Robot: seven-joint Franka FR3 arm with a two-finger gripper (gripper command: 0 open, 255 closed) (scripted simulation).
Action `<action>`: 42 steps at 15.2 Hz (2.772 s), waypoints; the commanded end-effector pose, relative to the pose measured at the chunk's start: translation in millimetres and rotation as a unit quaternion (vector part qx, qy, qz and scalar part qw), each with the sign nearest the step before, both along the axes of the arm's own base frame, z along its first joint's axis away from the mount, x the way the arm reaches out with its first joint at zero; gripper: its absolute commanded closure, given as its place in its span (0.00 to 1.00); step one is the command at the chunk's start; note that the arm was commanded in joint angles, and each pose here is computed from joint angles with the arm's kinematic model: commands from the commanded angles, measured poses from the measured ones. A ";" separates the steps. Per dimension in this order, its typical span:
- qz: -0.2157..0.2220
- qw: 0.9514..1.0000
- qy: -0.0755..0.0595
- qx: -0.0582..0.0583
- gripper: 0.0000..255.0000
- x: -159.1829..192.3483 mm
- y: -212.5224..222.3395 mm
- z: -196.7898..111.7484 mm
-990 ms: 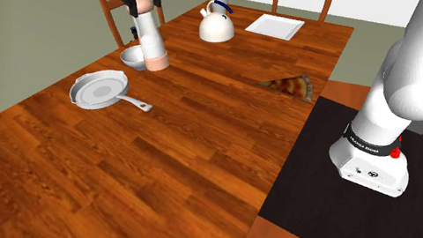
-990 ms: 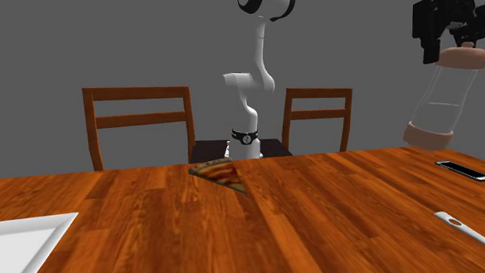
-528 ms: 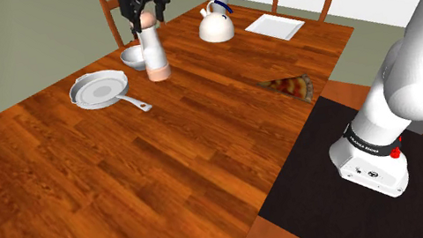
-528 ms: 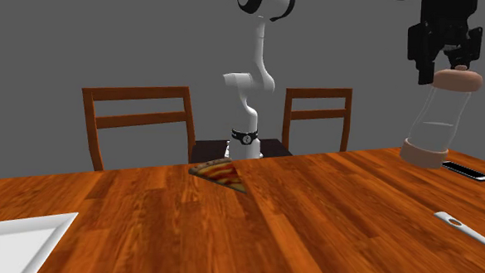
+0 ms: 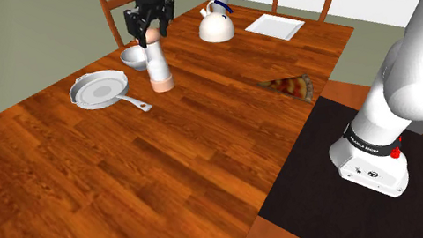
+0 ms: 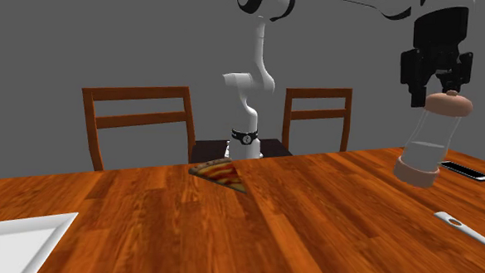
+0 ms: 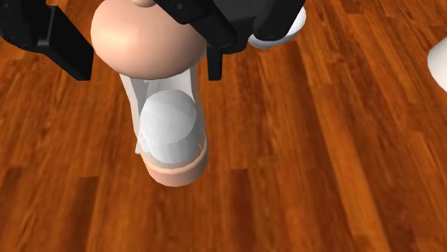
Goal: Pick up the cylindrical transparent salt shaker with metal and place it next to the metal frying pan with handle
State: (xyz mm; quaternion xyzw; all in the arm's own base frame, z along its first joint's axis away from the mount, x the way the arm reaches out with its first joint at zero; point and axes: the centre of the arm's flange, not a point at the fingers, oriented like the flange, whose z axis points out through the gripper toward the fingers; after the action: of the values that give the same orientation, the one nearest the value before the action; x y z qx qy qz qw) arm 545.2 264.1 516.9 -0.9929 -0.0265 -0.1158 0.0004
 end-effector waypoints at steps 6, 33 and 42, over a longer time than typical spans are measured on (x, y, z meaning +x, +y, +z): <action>0.000 1.000 0.000 0.000 1.00 0.1 0.1 -36.1; 0.000 1.000 0.000 0.000 0.00 0.1 0.1 -113.5; 0.000 1.000 0.000 0.000 0.00 -11.5 -0.3 -64.9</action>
State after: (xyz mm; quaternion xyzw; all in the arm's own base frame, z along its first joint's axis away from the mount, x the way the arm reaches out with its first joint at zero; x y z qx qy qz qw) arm 534.0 264.1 451.4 -0.9928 -0.0265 -0.1165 0.0007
